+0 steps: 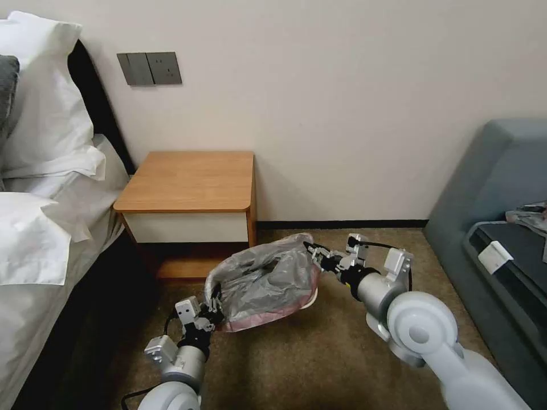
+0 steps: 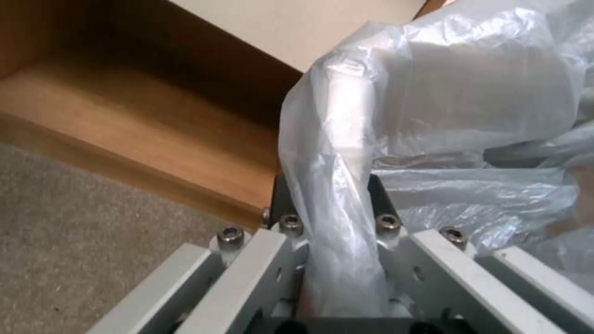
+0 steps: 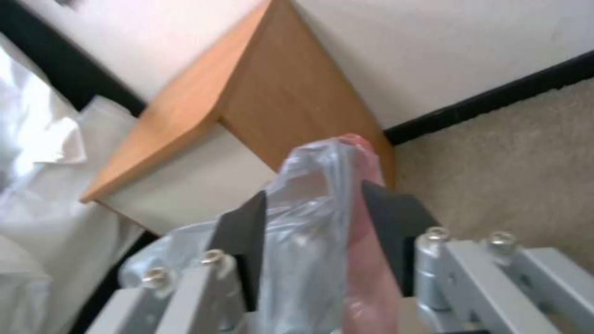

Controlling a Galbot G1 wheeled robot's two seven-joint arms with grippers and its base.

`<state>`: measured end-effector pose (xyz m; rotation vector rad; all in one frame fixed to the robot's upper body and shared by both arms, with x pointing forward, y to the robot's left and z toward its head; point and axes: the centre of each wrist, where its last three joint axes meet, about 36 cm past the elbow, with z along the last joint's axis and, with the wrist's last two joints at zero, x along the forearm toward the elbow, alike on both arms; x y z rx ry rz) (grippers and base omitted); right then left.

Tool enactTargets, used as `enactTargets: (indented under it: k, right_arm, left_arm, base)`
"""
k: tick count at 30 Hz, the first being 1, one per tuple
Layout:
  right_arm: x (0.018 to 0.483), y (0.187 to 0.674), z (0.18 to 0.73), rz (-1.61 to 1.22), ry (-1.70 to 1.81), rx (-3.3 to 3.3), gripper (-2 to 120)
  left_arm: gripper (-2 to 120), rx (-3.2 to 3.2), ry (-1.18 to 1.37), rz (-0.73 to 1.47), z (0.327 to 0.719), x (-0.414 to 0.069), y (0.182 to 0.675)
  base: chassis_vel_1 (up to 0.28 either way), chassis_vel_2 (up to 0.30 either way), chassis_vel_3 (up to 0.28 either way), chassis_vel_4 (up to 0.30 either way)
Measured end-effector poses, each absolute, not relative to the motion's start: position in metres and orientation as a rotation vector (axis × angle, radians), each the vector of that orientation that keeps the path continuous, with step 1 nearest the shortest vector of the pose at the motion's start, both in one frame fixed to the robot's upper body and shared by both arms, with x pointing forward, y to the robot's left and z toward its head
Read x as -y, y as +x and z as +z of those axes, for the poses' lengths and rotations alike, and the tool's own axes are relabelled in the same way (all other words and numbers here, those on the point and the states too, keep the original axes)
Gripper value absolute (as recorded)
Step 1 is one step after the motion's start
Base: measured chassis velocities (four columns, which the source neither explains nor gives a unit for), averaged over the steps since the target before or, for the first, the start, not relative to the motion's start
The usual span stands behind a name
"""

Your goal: Pick up the garbage bag from the table and place it over the trash can.

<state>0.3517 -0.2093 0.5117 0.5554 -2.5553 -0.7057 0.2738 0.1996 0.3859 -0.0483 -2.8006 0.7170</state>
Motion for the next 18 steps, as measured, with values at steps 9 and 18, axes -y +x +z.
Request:
enactTargets:
  k: [9, 18]
  right_arm:
    - [0.213, 0.349, 0.500, -1.093, 0.555, 2.524, 77]
    - [0.204, 0.354, 0.477, -1.313, 0.508, 2.438, 100]
  left_arm:
    - [3, 2.775, -0.019, 0.790, 0.388, -0.202, 0.275]
    - [3, 2.755, -0.016, 0.836, 0.396, -0.203, 0.275]
  base:
    - [0.000, 0.000, 0.000, 0.000]
    - [0.000, 0.000, 0.000, 0.000]
